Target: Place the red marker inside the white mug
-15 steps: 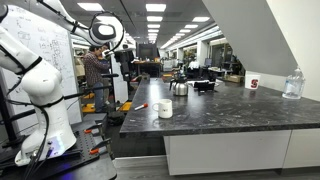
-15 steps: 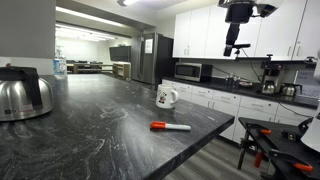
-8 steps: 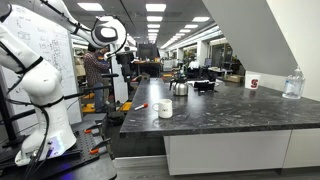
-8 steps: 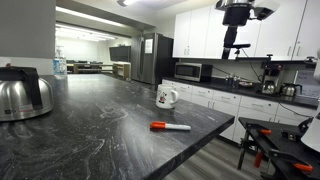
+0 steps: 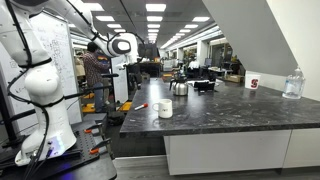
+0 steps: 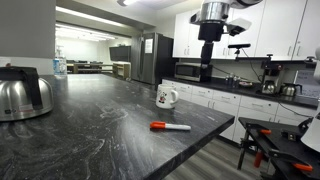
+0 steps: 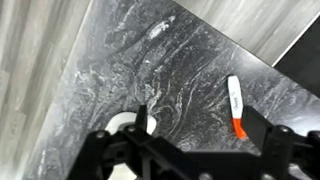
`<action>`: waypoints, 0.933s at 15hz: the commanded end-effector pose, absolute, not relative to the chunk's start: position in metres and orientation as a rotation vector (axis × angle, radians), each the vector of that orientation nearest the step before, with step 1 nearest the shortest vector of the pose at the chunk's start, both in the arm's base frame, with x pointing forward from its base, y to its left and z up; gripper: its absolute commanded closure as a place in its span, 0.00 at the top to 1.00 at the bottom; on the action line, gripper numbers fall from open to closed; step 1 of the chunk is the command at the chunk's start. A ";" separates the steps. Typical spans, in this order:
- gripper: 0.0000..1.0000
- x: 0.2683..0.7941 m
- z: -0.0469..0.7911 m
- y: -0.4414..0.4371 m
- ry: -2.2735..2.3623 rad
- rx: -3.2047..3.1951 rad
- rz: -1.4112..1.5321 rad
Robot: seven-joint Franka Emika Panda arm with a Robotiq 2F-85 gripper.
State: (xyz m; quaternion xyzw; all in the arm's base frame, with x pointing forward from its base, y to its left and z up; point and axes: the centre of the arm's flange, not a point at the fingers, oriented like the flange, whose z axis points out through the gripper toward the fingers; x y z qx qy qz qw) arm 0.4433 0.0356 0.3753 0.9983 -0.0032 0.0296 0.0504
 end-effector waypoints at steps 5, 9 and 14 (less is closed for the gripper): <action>1.00 0.534 0.305 0.061 0.219 3.069 -0.017; 1.00 0.549 0.275 0.084 0.310 3.057 -0.077; 1.00 0.546 0.236 0.112 0.400 3.054 -0.142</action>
